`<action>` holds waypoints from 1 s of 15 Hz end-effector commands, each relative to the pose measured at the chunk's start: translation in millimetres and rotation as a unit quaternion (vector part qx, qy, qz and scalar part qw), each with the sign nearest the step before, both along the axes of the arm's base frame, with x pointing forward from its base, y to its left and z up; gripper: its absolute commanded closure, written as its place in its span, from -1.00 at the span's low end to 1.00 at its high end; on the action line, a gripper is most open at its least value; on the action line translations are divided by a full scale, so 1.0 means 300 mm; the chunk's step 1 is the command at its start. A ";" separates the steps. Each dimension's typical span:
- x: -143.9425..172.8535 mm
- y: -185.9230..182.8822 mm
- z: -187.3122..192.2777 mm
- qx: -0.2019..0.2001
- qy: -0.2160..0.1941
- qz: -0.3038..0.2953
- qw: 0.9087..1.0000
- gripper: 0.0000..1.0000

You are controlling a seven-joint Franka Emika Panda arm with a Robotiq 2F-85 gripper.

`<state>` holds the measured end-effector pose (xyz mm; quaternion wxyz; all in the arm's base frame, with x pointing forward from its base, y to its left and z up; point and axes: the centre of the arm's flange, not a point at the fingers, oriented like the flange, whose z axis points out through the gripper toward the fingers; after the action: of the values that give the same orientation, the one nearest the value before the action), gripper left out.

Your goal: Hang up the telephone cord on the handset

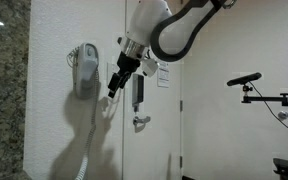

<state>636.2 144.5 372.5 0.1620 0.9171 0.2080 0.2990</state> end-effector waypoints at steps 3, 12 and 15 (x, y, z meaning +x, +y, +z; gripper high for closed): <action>-0.212 -0.054 0.166 -0.016 -0.040 0.032 0.999 -1.00; -0.457 -0.140 0.351 -0.020 -0.113 0.063 0.991 -1.00; -0.354 -0.136 0.349 -0.025 -0.126 0.071 0.989 -1.00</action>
<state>529.2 103.7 477.8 0.1881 0.8502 0.2577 0.4188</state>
